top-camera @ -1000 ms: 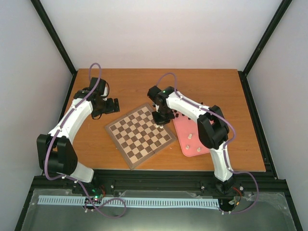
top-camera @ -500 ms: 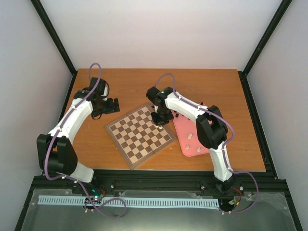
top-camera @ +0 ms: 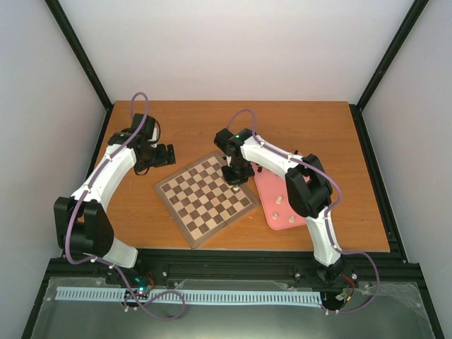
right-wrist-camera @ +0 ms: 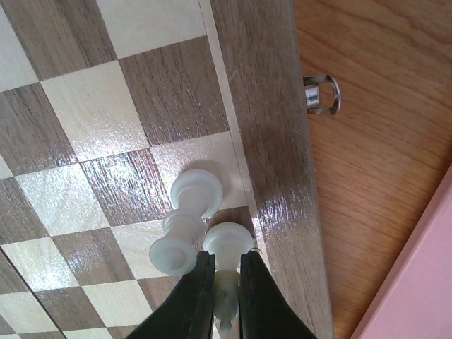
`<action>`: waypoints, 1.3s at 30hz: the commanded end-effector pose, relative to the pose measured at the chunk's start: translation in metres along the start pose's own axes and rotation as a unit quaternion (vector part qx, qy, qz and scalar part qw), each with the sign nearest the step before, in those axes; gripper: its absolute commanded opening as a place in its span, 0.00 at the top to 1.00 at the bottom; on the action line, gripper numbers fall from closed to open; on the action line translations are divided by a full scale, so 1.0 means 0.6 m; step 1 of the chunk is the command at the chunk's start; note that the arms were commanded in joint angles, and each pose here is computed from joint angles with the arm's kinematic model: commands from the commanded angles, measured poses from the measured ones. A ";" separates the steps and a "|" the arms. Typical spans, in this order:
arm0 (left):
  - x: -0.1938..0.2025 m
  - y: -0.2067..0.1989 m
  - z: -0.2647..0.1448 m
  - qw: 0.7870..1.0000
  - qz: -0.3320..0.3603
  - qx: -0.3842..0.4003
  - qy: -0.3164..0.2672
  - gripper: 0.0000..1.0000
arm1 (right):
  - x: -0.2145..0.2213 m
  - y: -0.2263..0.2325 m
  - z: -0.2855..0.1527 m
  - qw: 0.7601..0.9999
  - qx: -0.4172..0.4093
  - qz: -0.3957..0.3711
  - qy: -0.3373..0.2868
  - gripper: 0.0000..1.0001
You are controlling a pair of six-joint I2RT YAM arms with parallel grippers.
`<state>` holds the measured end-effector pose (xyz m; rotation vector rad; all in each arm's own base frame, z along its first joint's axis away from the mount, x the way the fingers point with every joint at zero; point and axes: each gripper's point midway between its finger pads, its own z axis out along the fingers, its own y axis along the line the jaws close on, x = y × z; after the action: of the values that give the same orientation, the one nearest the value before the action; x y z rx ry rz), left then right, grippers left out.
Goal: Set up the chess pieces on the board
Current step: Place the chess piece on the chessboard.
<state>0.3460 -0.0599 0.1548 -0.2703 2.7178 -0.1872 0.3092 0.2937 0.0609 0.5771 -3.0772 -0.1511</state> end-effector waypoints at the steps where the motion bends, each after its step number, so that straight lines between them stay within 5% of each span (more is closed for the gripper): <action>1: -0.016 -0.006 -0.020 1.000 0.013 0.004 -0.022 0.00 | -0.003 0.009 0.006 1.000 0.002 -0.008 0.001 0.93; 39: -0.016 -0.007 -0.015 1.000 0.010 0.004 -0.017 0.00 | 0.018 0.011 -0.038 1.000 -0.006 -0.021 -0.014 0.73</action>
<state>0.3460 -0.0597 0.1548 -0.2705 2.7177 -0.1862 0.3027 0.2917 0.0624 0.6099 -3.0644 -0.1450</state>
